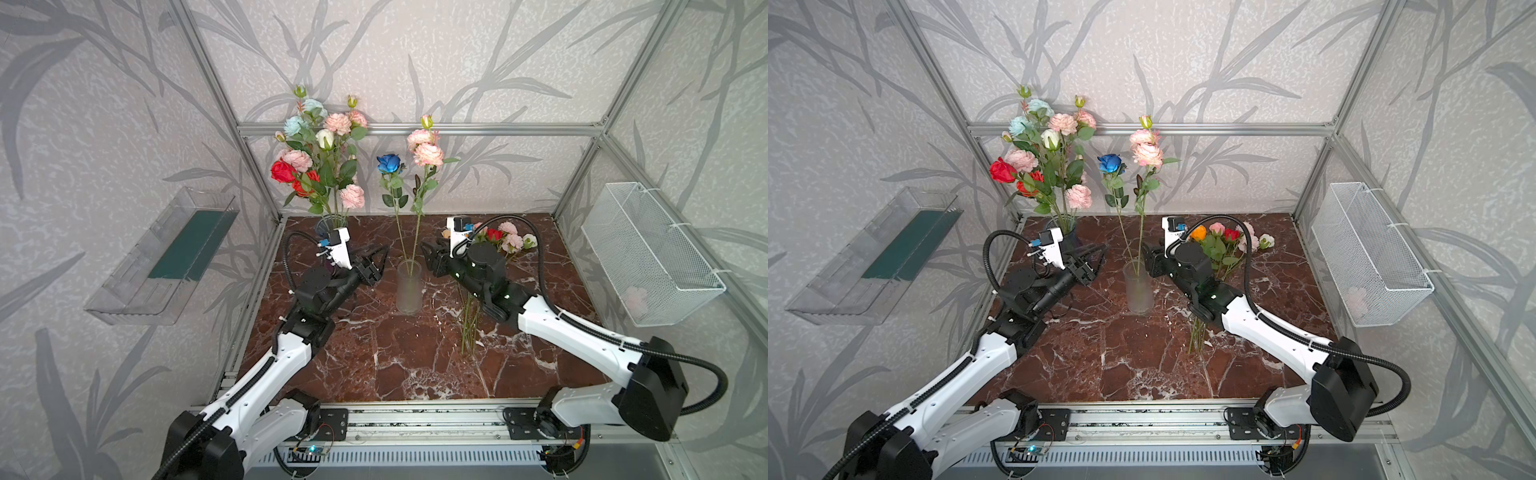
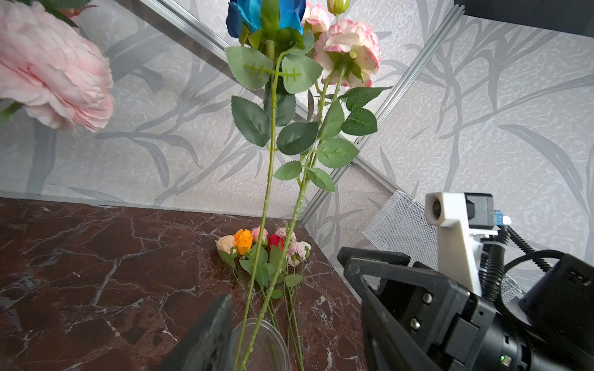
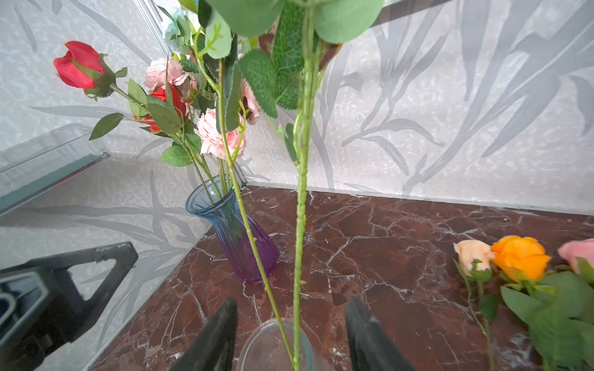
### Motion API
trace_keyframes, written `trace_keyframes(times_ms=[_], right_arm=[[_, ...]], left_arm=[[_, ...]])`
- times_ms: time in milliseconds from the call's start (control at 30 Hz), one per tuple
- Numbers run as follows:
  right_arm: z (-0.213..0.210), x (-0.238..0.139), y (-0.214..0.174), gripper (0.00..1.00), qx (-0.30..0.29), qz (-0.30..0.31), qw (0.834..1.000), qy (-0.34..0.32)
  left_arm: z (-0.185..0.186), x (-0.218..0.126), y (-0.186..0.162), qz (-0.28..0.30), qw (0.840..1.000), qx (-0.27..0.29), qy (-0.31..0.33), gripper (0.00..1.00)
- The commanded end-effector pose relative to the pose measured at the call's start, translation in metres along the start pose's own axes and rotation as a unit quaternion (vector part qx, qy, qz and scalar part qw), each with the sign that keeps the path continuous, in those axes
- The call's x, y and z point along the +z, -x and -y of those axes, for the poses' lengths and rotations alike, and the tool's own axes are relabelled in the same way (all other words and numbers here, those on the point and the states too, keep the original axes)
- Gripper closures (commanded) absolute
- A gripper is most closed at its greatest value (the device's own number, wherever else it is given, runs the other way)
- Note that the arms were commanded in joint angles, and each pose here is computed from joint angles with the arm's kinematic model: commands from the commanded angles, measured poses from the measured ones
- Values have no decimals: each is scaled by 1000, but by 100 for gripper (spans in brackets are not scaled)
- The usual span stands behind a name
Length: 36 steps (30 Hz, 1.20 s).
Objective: Arrange the flowers into the vase
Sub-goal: 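Open the right gripper and withdraw it toward the rose pile, then grasp a peach rose stem in the pile with the right gripper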
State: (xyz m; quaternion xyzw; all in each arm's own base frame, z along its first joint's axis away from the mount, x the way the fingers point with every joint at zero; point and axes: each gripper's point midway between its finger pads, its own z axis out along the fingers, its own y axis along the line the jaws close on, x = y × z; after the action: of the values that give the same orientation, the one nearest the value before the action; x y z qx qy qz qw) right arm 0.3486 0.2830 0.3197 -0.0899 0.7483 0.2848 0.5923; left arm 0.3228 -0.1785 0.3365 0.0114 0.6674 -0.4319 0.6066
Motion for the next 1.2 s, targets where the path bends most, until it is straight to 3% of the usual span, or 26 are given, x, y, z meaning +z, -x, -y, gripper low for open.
trace_keyframes(times_ms=[0, 133, 300, 367, 500, 700, 767, 933, 1100, 1167], right_arm=[[26, -31, 13, 43, -24, 10, 998, -57], [86, -49, -4, 54, 12, -36, 993, -108], [140, -24, -61, 61, 9, -189, 974, -125], [153, -11, -83, 62, -12, -256, 957, -137], [172, 16, -119, 62, 29, -341, 928, -148], [198, 45, -180, 57, 50, -460, 867, -184], [206, 48, -196, 57, 57, -487, 849, -199], [222, 51, -222, 58, 77, -513, 823, -231], [224, 54, -239, 64, 85, -529, 814, -225], [223, 54, -248, 73, 80, -543, 806, -221]], left_arm=[[15, -5, 21, 33, 999, 7, -18, 36], [18, -8, 25, 43, 999, 2, -21, 36], [23, -14, 33, 59, 998, -3, -27, 36], [26, -16, 35, 62, 997, -3, -33, 36], [23, -16, 34, 64, 998, -5, -28, 36], [27, -14, 33, 59, 997, -17, -41, 36], [29, -15, 34, 61, 997, -15, -43, 36], [28, -19, 37, 68, 997, 2, -33, 36], [26, -18, 36, 66, 997, 3, -32, 36], [23, -17, 36, 67, 997, 3, -27, 36]])
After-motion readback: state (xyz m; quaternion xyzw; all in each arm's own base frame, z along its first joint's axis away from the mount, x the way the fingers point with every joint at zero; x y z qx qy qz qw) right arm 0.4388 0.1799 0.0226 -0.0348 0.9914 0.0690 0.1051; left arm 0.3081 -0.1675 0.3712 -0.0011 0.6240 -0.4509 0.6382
